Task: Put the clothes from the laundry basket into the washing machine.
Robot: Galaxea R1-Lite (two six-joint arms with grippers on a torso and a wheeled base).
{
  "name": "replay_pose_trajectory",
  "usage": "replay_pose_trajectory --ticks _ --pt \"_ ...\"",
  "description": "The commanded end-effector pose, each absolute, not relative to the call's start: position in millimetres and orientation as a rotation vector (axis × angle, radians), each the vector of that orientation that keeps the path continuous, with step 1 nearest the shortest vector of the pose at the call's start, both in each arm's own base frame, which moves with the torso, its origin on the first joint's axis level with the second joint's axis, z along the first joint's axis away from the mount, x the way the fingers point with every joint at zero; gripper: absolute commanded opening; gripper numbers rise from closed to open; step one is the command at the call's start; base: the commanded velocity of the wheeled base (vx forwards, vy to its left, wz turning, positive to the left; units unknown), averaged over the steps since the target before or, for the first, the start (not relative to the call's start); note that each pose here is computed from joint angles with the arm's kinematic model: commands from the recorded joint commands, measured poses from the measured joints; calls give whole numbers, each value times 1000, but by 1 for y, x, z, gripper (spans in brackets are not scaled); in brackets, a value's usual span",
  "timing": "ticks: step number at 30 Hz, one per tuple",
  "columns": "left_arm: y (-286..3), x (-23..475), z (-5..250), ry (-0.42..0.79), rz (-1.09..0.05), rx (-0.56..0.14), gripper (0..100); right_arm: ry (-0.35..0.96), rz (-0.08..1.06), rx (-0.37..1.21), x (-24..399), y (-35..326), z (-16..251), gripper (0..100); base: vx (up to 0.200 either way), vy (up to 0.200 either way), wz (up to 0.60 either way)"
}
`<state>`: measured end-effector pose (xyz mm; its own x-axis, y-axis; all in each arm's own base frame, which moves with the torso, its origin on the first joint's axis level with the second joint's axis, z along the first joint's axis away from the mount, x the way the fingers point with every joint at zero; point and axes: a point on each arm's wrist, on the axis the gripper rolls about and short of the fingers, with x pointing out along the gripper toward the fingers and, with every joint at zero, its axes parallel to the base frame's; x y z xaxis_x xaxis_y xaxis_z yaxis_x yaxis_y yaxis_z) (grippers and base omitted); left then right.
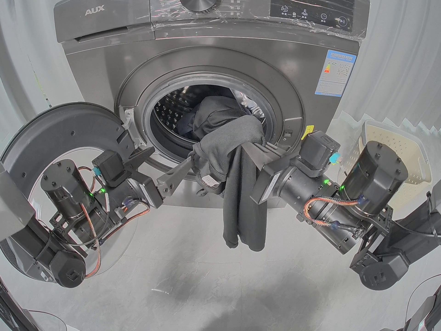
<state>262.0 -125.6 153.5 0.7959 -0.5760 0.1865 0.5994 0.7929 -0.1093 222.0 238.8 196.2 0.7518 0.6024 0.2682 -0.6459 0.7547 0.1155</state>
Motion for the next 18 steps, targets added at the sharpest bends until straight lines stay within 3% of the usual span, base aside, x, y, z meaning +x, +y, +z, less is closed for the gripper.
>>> replay_pose_trajectory --ticks 1,8,12,18 --pt "-125 260 148 -122 -643 -162 100 -225 687 209 222 239 197 0 0 0 0" --pt "-125 263 141 -99 -640 -148 100 -225 687 209 222 238 197 0 0 0 0" --pt "-129 266 131 -82 -639 -94 100 -227 687 210 222 238 198 0 0 0 0" --pt "-132 275 128 -84 -629 -93 100 -224 688 209 221 238 197 0 0 0 0"
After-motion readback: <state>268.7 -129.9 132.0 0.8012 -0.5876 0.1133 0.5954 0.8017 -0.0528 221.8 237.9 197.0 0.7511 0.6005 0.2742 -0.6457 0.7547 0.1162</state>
